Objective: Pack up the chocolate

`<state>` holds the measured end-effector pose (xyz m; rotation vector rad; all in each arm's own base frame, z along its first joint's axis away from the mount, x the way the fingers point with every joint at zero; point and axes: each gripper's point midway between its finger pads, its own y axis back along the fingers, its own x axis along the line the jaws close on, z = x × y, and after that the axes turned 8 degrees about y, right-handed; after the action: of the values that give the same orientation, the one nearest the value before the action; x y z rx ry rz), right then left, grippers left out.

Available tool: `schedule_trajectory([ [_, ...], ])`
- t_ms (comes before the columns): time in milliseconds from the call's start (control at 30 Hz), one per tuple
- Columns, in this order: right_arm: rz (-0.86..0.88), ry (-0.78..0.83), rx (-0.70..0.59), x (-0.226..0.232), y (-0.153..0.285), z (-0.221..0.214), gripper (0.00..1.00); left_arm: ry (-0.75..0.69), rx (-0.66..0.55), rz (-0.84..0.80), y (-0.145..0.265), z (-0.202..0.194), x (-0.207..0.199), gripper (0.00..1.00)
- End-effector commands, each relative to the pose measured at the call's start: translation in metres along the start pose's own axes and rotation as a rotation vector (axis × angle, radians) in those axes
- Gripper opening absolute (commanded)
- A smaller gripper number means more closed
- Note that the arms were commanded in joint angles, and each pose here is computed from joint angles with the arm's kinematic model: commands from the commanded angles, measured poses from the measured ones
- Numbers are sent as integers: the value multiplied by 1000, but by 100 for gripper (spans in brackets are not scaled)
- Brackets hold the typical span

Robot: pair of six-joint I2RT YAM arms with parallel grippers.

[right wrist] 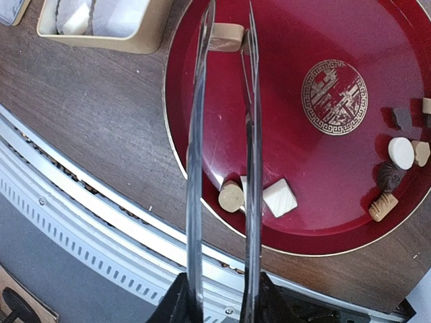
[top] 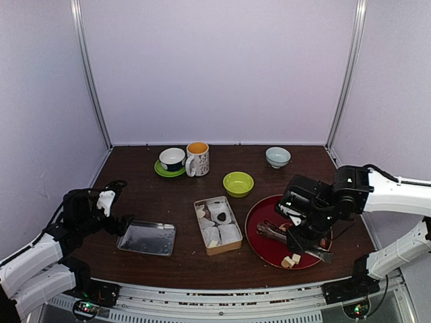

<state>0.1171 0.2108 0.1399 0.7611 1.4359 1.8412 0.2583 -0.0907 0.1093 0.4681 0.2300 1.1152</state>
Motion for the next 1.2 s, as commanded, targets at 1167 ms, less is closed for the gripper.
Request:
schedule_trajectory([
  [1167,112,171,-50,55,-4,51,37,-15,-38,-2,1,11,1,98],
])
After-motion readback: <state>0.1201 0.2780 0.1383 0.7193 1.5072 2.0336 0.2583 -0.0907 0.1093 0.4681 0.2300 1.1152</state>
